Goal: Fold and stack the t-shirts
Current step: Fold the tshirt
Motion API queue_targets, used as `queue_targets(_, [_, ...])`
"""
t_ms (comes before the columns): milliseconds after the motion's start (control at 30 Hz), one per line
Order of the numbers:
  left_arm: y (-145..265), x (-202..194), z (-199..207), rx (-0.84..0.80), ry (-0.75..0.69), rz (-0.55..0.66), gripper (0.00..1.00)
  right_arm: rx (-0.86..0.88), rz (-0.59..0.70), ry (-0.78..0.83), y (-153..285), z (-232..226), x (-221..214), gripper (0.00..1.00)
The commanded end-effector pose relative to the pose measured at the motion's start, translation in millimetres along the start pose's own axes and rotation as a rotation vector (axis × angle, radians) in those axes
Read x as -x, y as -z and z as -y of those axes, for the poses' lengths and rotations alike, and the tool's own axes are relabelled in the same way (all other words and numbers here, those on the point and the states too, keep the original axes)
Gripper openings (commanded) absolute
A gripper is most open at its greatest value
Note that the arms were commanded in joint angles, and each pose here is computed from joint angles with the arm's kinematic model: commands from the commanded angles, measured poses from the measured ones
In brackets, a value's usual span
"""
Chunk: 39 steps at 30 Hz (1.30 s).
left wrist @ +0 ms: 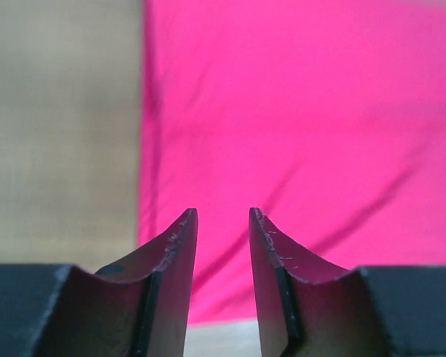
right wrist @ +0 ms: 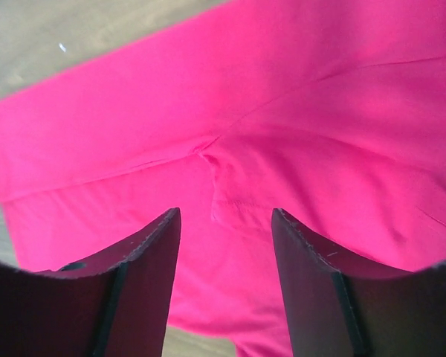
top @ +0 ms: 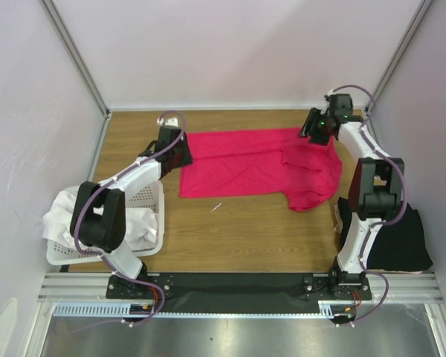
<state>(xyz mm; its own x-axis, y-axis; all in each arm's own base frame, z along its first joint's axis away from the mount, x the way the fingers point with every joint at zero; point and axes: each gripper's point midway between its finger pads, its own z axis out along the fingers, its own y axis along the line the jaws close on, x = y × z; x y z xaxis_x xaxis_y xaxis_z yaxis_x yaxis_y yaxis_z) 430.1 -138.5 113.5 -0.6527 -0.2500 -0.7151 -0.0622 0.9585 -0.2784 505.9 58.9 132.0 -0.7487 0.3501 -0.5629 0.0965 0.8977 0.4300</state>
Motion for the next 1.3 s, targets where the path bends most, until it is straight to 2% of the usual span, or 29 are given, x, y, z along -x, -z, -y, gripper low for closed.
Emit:
queue_targets(0, [-2.8,-16.0,-14.5,0.052,-0.005,-0.038,0.37,0.063,0.062,0.071,-12.8,-30.0,23.8,0.56])
queue_targets(133, [-19.0,-21.2,-19.4,0.079,-0.042,-0.066,0.34,0.124,0.082,0.109,-37.9,-42.4,38.5,0.46])
queue_targets(200, [-24.0,-20.8,-19.8,0.086,-0.049,-0.07,0.34,0.145,0.088,0.131,-47.3,-47.0,39.6,0.38])
queue_targets(367, [-35.6,-28.6,-27.8,0.122,-0.058,-0.091,0.33,0.157,0.098,0.164,-72.1,-44.5,43.2,0.31])
queue_targets(500, [-40.8,-31.4,-32.1,0.144,-0.065,-0.099,0.33,0.134,0.06,0.157,-92.9,-32.2,33.9,0.28])
queue_targets(867, [-47.3,-30.9,-42.5,0.18,-0.057,-0.109,0.31,0.039,0.035,0.105,-105.4,4.3,24.3,0.22])
queue_targets(1267, [-53.6,-36.8,-50.0,0.209,-0.054,-0.131,0.27,0.034,0.016,0.093,-110.9,14.8,15.9,0.2])
